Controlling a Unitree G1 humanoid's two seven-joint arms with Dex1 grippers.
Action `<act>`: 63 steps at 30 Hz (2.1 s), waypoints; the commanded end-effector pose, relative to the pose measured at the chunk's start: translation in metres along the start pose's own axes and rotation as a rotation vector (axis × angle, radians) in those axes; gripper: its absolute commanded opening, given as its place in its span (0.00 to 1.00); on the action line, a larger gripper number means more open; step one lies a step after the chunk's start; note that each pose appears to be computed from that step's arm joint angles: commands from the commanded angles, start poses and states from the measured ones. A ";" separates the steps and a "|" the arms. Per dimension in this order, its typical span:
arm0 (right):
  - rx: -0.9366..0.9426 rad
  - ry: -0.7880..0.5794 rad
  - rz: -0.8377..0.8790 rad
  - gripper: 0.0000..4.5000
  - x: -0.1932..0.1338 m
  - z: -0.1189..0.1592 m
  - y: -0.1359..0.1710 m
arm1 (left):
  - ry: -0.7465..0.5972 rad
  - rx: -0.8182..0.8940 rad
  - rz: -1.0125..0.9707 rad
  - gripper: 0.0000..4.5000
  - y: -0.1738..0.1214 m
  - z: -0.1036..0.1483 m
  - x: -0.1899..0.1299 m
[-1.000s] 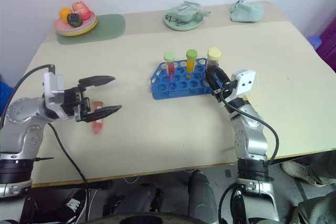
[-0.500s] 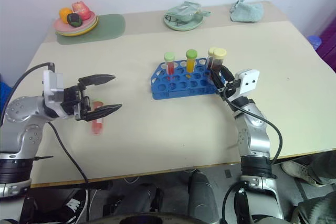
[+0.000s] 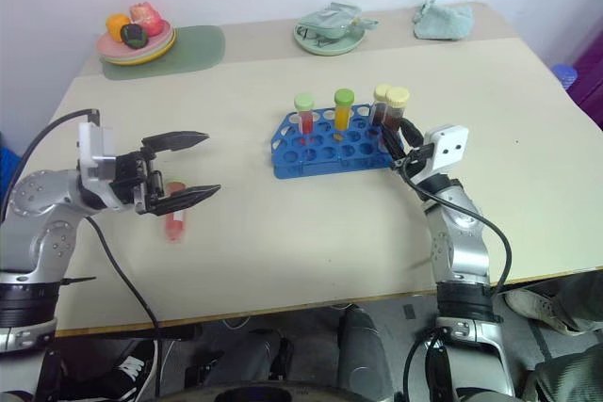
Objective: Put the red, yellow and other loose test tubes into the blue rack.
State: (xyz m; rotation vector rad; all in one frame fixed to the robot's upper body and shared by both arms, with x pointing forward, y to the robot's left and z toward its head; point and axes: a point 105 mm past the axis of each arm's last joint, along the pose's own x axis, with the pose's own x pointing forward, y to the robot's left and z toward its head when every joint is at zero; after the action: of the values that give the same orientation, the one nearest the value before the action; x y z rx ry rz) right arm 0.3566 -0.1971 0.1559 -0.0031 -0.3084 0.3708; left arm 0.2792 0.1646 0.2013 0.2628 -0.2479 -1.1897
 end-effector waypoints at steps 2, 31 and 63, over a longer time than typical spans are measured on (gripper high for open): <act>-0.021 -0.041 0.009 0.29 0.001 0.014 0.004 | -0.013 0.049 -0.012 1.00 0.000 0.014 0.000; -0.006 -0.019 0.028 0.99 -0.001 0.011 -0.001 | -0.009 0.041 -0.017 1.00 0.000 0.010 -0.001; -0.030 1.146 -0.035 0.99 -0.051 0.049 -0.092 | -0.106 0.022 -0.079 1.00 -0.010 0.003 0.031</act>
State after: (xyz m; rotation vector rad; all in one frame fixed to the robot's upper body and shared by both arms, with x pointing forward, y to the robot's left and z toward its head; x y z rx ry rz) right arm 0.3287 -0.2974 0.1927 -0.2178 0.7935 0.3278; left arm 0.2844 0.1356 0.1959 0.2142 -0.3168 -1.2744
